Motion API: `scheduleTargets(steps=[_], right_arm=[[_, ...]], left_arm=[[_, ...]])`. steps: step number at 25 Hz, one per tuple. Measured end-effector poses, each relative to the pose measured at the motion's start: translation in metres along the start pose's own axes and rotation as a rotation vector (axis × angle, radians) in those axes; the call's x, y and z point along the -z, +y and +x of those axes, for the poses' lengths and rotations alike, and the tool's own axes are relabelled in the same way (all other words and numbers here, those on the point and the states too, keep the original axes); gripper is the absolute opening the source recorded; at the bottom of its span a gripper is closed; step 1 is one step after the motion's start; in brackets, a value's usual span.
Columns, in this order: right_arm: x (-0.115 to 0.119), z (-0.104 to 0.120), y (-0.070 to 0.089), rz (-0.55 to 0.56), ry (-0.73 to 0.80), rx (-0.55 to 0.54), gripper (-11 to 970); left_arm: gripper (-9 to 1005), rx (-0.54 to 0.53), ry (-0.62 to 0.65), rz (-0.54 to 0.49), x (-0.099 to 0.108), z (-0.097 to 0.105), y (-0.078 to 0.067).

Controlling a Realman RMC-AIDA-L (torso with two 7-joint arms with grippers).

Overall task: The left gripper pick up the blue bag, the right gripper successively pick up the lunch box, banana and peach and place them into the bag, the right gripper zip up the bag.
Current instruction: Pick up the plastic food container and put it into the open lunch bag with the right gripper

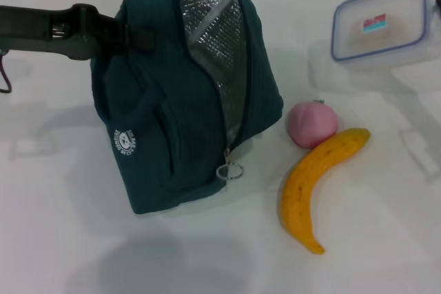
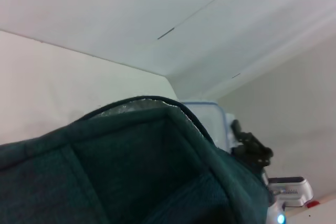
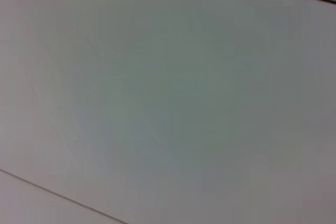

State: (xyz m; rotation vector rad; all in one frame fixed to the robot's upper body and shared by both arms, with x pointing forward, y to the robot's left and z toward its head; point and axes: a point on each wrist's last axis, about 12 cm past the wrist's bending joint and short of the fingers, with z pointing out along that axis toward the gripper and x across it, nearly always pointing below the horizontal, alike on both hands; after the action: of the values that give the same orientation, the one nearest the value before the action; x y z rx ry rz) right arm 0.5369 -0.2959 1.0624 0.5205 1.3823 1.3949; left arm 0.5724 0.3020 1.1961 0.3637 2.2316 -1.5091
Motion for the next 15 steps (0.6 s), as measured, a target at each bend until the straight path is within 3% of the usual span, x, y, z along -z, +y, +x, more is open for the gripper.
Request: scheduleTargets(steps=[7, 15], right_arm=[[-0.006, -0.010, 0.019, -0.156, -0.028, -0.048, 96], [-0.053, -0.003, 0.052, -0.371, 0.075, -0.109, 96]], left_arm=[[39, 0.004, -0.008, 0.006, -0.004, 0.001, 0.001], [39, 0.010, -0.014, 0.007, -0.008, 0.001, 0.004]])
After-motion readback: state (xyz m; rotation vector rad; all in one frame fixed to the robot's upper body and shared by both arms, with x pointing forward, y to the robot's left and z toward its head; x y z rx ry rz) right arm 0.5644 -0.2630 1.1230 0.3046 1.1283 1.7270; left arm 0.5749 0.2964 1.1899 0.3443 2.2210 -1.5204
